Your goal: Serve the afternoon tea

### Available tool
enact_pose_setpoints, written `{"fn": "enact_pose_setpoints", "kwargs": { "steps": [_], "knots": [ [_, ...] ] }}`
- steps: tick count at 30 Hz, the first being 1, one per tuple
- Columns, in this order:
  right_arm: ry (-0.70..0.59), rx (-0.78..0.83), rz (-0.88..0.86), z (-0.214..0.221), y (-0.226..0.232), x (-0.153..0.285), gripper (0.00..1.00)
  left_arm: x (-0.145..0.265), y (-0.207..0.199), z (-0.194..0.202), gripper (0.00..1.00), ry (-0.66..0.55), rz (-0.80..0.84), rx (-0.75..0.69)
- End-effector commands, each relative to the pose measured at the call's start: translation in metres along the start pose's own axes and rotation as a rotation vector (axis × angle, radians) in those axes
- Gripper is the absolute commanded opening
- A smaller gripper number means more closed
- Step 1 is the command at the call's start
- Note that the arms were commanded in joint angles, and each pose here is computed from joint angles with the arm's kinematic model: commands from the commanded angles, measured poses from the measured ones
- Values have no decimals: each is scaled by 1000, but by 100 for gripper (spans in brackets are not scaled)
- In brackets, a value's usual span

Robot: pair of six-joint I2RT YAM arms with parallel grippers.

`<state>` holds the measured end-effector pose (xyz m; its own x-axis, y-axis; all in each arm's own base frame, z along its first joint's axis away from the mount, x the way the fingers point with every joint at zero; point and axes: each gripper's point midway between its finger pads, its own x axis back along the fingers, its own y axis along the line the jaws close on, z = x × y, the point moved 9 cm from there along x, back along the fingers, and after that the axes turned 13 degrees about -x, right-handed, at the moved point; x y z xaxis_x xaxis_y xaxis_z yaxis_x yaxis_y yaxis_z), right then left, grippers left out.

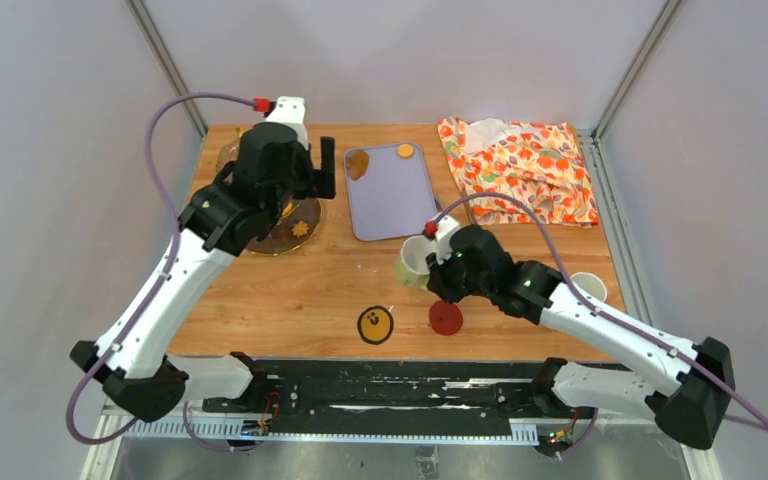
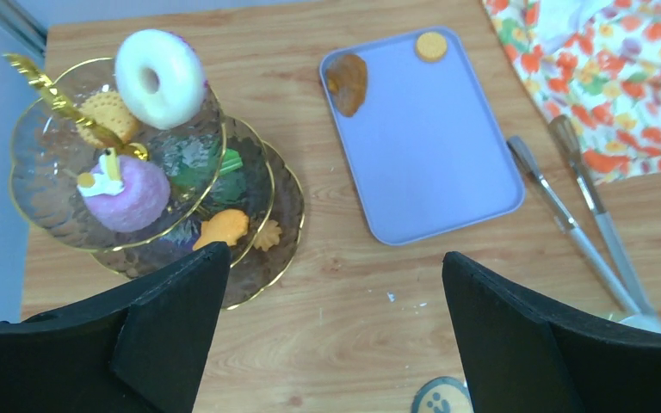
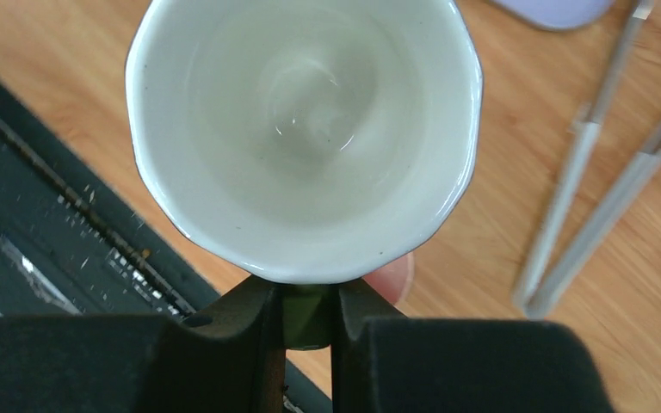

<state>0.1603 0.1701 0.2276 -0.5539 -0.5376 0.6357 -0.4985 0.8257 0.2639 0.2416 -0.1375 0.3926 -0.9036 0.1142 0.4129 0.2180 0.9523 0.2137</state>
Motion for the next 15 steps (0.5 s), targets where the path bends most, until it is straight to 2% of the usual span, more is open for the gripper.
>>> {"fn": "enact_pose_setpoints", "kwargs": {
  "steps": [1, 8, 15],
  "knots": [
    [-78, 131, -83, -2, 43, -16, 1, 20, 14, -4, 98, -71, 4, 130],
    [-7, 332, -77, 21, 90, -43, 1, 16, 9, 7, 98, -45, 34, 128],
    [38, 418, -76, 44, 105, -61, 1, 13, 10, 13, 98, -59, 16, 120]
  ]
}}
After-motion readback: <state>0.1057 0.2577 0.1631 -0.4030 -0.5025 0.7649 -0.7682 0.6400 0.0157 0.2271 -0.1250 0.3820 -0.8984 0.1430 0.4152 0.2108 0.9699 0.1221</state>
